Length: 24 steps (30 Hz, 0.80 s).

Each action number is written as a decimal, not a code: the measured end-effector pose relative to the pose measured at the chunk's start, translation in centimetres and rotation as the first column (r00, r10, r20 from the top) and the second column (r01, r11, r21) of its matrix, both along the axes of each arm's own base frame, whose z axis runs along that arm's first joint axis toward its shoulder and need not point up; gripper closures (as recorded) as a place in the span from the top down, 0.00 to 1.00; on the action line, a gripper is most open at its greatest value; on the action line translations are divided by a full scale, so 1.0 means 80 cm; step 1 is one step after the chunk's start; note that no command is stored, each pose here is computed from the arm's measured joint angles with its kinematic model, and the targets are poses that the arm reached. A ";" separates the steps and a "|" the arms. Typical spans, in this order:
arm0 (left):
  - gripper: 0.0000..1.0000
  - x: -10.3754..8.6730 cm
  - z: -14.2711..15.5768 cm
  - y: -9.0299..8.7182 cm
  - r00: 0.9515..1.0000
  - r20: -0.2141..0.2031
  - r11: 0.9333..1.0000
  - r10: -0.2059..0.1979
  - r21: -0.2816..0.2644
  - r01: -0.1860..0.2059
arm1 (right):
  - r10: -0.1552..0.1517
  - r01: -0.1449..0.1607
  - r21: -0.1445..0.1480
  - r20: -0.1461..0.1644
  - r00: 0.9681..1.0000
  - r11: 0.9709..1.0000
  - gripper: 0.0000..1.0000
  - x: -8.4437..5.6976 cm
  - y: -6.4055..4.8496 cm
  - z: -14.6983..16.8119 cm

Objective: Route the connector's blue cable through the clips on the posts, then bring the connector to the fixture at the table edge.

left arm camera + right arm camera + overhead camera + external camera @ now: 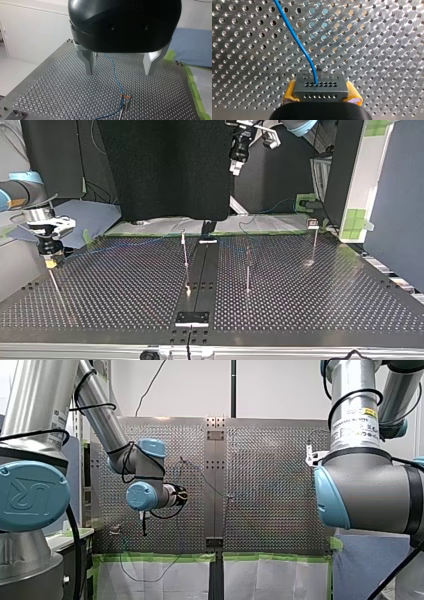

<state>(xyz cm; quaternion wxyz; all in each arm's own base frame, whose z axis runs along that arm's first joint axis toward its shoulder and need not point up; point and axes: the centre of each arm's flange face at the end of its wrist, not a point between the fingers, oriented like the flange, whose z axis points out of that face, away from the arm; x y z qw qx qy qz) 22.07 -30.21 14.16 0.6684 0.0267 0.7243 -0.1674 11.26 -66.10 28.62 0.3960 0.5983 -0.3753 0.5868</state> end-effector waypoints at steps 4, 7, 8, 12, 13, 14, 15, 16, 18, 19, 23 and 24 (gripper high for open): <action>1.00 0.000 0.000 0.000 1.000 0.000 1.000 -0.001 0.000 0.001 | 0.001 -0.001 -0.001 0.000 1.000 1.000 0.00 0.000 -0.001 0.001; 1.00 0.000 0.000 0.000 1.000 0.000 1.000 -0.001 0.000 0.001 | 0.002 -0.002 -0.002 0.003 1.000 1.000 0.00 0.001 -0.001 0.002; 1.00 0.000 0.000 0.000 1.000 0.000 1.000 -0.001 0.000 0.001 | 0.002 -0.002 -0.002 0.003 1.000 1.000 0.00 0.001 -0.002 0.002; 1.00 0.000 0.000 -0.001 1.000 0.000 1.000 -0.001 0.000 0.001 | 0.005 -0.005 -0.003 0.005 1.000 1.000 0.00 0.003 -0.003 0.003; 1.00 0.000 0.000 -0.001 1.000 0.001 1.000 -0.001 0.000 0.001 | 0.005 -0.005 -0.003 0.005 1.000 1.000 0.00 0.003 -0.003 0.003; 1.00 0.000 0.000 -0.001 1.000 0.001 1.000 -0.001 0.000 0.001 | 0.006 -0.006 -0.003 0.005 1.000 1.000 0.00 0.004 -0.003 0.004; 1.00 0.000 0.000 -0.001 1.000 0.001 1.000 -0.001 0.000 0.001 | 0.008 -0.008 -0.004 0.005 1.000 1.000 0.00 0.005 -0.003 0.004; 1.00 0.000 0.000 -0.001 1.000 0.001 1.000 -0.001 0.000 0.001 | 0.009 -0.009 -0.004 0.005 1.000 1.000 0.00 0.005 -0.003 0.004; 1.00 0.000 0.000 -0.001 1.000 0.001 1.000 -0.001 0.000 0.001 | 0.010 -0.010 -0.003 0.005 1.000 1.000 0.00 0.007 -0.003 0.004; 1.00 0.000 0.000 -0.001 1.000 0.000 1.000 -0.001 0.000 0.001 | 0.011 -0.011 -0.003 0.006 1.000 1.000 0.00 0.007 -0.003 0.004; 1.00 0.000 0.000 -0.001 1.000 0.000 1.000 -0.002 0.000 0.002 | 0.012 -0.012 -0.002 0.008 1.000 1.000 0.00 0.008 -0.003 0.003; 1.00 0.000 0.000 -0.001 1.000 0.000 1.000 -0.002 0.000 0.002 | 0.013 -0.012 -0.002 0.008 1.000 1.000 0.00 0.008 -0.003 0.003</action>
